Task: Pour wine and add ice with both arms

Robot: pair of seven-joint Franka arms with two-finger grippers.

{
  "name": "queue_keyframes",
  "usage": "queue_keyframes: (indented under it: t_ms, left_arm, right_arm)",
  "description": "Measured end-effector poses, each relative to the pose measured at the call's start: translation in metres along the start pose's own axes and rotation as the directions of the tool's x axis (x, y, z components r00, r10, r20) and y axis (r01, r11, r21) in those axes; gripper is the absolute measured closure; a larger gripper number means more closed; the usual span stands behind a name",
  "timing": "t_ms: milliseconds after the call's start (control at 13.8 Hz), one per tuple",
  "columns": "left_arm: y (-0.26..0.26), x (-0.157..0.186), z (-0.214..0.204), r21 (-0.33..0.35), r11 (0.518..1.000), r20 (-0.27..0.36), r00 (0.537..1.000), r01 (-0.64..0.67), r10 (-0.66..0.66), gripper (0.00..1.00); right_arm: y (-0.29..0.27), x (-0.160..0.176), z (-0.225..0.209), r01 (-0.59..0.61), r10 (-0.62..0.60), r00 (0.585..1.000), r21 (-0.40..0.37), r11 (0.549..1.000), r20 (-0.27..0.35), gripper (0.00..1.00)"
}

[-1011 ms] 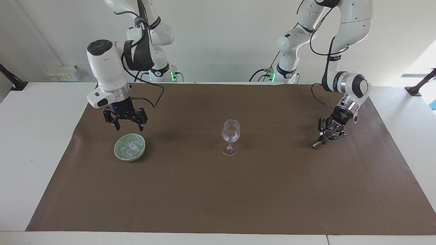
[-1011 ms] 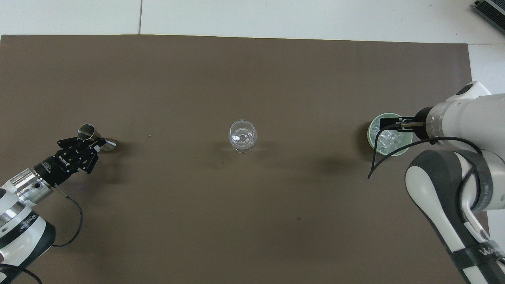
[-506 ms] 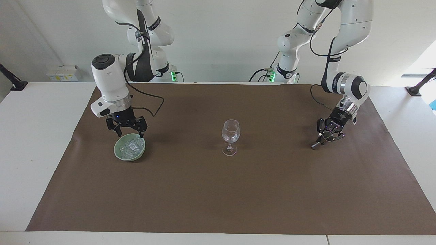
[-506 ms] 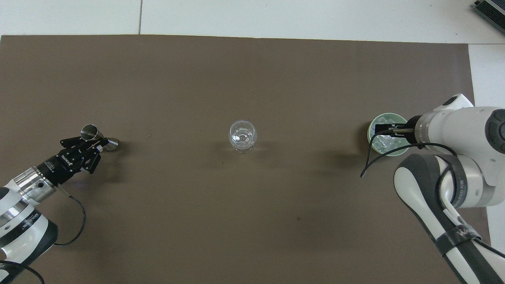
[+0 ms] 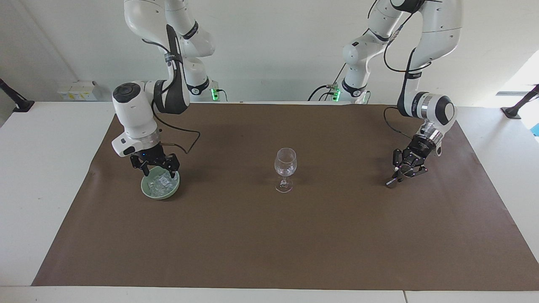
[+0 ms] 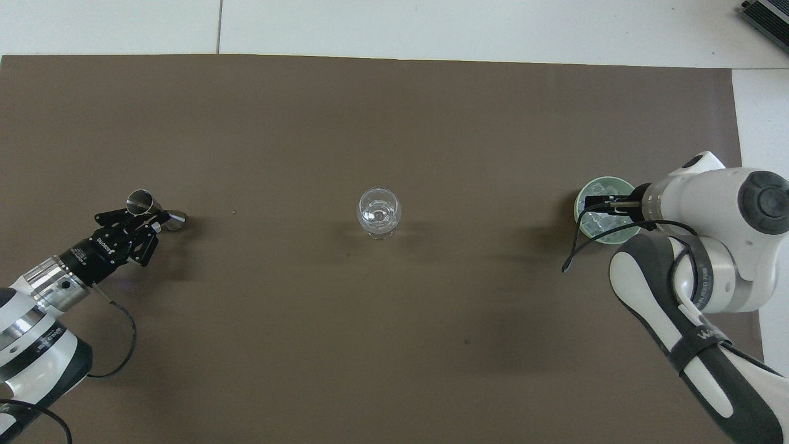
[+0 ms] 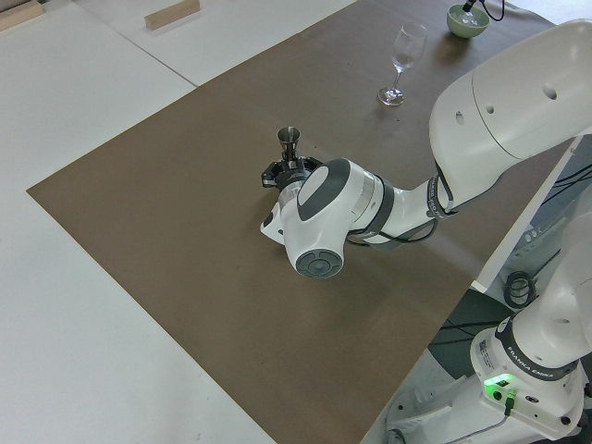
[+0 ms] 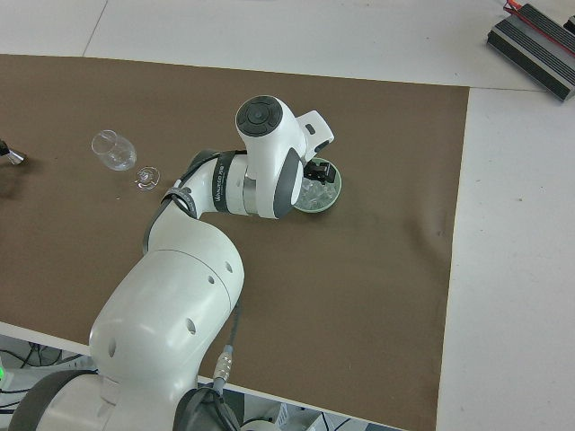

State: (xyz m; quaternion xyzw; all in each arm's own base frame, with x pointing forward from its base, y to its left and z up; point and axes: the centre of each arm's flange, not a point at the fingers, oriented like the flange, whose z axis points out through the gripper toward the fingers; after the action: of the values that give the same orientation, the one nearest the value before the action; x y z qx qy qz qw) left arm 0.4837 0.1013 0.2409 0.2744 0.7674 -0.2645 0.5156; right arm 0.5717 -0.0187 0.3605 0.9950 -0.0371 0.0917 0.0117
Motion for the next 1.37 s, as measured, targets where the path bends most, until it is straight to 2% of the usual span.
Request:
queue_keyframes:
  t_ms: [506, 722, 939, 1156, 1300, 1372]
  left_arm:
    - [-0.001, 0.006, 0.005, -0.004, 1.000, 0.008, 1.000, -0.009, 0.009, 0.79]
    - [-0.001, 0.006, 0.005, -0.004, 1.000, 0.008, 1.000, -0.015, 0.015, 0.79]
    - [-0.001, 0.006, 0.005, -0.004, 1.000, 0.008, 1.000, -0.017, 0.017, 0.74]
    - [-0.001, 0.006, 0.003, 0.003, 1.000, -0.001, 1.000, -0.030, 0.030, 0.47]
    - [0.000, 0.006, 0.001, 0.028, 0.998, -0.022, 0.998, -0.057, 0.058, 0.23]
    - [0.003, 0.006, 0.000, 0.043, 0.996, -0.035, 0.996, -0.077, 0.078, 0.10]
  right_arm:
    - [-0.001, 0.000, 0.011, 0.012, -0.012, 1.000, 0.000, 1.000, 0.006, 0.00]
    - [-0.001, 0.001, 0.018, 0.039, -0.039, 0.999, 0.000, 0.999, 0.000, 0.09]
    - [-0.001, 0.000, 0.023, 0.040, -0.040, 0.999, 0.000, 0.999, 0.008, 0.11]
    - [-0.001, 0.000, 0.025, 0.040, -0.040, 0.999, 0.000, 0.999, 0.013, 0.14]
    - [0.000, 0.000, 0.025, 0.038, -0.038, 0.999, -0.001, 0.999, 0.013, 0.17]
    - [0.001, 0.000, 0.025, 0.037, -0.037, 0.999, -0.001, 0.999, 0.013, 0.25]
